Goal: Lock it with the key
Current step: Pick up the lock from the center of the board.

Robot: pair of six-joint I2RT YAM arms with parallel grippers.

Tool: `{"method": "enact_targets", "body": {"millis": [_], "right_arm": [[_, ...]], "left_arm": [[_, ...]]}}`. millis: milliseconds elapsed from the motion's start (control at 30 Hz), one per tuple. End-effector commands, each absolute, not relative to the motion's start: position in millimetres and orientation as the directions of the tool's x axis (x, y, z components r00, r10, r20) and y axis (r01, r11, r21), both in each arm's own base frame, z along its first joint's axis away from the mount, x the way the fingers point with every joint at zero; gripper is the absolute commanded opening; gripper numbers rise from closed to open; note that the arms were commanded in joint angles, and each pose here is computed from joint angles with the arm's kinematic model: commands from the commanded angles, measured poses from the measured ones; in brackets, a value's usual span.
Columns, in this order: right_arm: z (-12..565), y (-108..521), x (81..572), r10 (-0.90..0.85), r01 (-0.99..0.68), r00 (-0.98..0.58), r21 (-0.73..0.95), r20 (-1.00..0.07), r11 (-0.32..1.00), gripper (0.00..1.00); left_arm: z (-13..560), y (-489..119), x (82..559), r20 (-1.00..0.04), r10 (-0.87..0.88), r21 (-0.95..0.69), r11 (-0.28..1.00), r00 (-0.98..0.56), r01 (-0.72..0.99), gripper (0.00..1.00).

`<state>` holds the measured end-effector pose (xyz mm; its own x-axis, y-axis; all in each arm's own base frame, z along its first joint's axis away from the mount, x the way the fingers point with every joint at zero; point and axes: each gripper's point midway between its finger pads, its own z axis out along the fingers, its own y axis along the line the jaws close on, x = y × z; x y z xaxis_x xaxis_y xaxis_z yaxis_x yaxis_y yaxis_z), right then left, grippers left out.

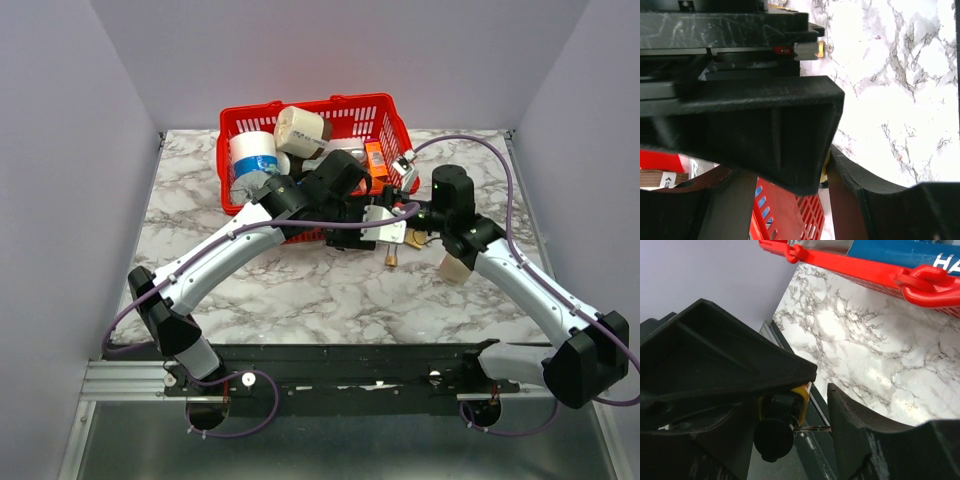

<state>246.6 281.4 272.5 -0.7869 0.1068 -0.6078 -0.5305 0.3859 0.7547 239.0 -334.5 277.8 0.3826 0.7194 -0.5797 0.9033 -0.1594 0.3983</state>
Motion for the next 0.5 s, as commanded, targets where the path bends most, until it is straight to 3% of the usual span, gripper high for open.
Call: {"method": "enact_targets", "body": {"millis": [0,167,267,300,333,433,467], "right_arm": [[278,283,261,0.164,-0.501,-0.778,0.756,-0.607,0.420,0.52],[277,284,260,0.168,-0.487,-0.791,0.772,-0.588,0.409,0.27],[279,284,259,0.170,-0.491,-0.789,0.772,-0.590,0.403,0.05],[282,284,257,0.167,-0.498,-0.787,0.771,-0.594,0.397,0.01],[284,284,256,0.165,-0.507,-0.782,0.767,-0.601,0.394,0.01],[293,283,254,0.158,-0.538,-0.765,0.754,-0.624,0.377,0.01],[297,282,252,0.156,-0.548,-0.759,0.750,-0.632,0.369,0.01]], "left_arm": [[292,-351,243,-0.583,0.707,0.452,-0.127,0.400,0.883,0.05],[290,-352,247,-0.574,0.726,0.459,-0.097,0.378,0.883,0.06],[288,-351,248,-0.576,0.733,0.452,-0.081,0.360,0.888,0.21],[288,-350,246,-0.579,0.732,0.449,-0.080,0.358,0.890,0.26],[288,-349,245,-0.582,0.731,0.447,-0.080,0.358,0.891,0.39],[288,-344,240,-0.594,0.721,0.439,-0.083,0.358,0.895,0.64],[288,-340,238,-0.604,0.716,0.434,-0.073,0.350,0.898,0.76]]}}
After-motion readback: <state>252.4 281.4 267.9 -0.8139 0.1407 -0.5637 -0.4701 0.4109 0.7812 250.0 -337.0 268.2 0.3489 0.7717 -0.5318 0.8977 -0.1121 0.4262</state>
